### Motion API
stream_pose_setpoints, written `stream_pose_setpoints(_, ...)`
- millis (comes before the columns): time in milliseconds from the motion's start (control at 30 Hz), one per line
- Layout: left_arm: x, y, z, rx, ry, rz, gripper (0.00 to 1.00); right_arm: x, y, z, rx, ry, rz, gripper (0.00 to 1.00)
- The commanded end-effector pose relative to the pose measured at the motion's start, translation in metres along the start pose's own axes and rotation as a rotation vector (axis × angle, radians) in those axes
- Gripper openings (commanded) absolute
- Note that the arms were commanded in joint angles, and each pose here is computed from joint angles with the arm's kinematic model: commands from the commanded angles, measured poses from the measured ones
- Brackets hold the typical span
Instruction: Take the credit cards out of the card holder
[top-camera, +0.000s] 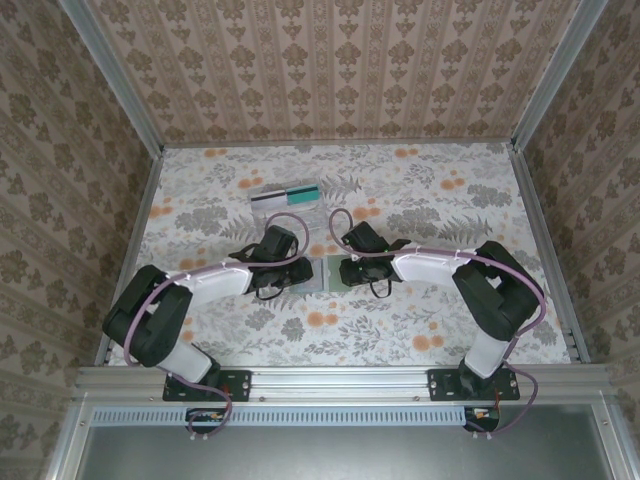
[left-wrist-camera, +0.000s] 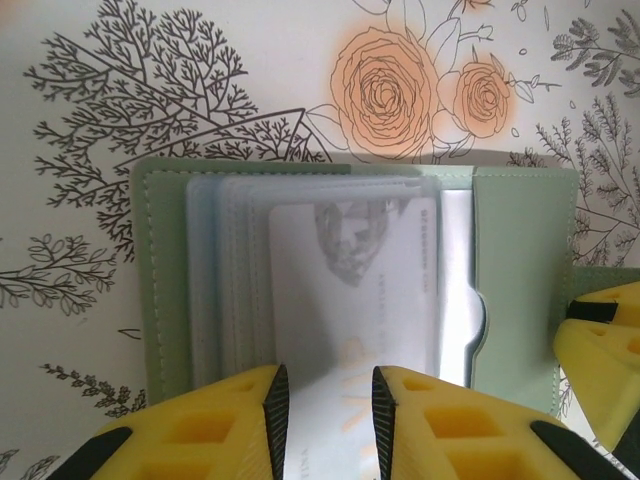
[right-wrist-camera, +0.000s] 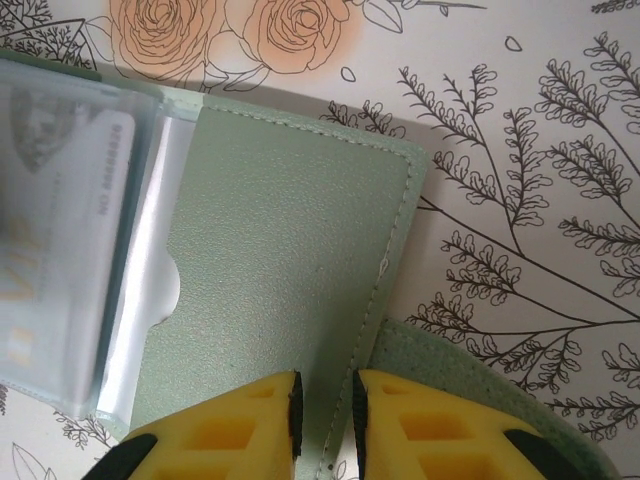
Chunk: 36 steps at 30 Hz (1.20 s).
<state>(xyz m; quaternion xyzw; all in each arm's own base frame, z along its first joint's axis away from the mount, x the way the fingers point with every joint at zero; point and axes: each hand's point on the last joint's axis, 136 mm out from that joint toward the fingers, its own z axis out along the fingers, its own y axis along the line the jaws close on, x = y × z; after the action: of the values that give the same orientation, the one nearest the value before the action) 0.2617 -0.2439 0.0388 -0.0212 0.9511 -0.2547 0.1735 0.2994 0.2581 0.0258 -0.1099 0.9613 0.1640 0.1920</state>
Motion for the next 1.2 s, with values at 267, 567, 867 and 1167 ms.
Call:
stream_pose_setpoints(267,-0.005,-0.003,-0.006,-0.019,-0.014,0.029,0.31,0.002,0.004,0.005,-0.013,0.012,0.013,0.24)
stream_pose_setpoints(567,-0.006,0.003,-0.006,-0.032,-0.010,0.042,0.31,0.002,0.004,0.005,-0.015,0.010,0.012,0.24)
stream_pose_setpoints(867,0.003,0.004,0.008,-0.010,0.028,0.016,0.31,0.003,0.005,0.005,-0.018,0.012,0.011,0.24)
stream_pose_setpoints(1167,0.009,0.005,0.013,-0.013,0.047,0.006,0.30,-0.001,0.007,0.002,-0.023,0.003,0.010,0.24)
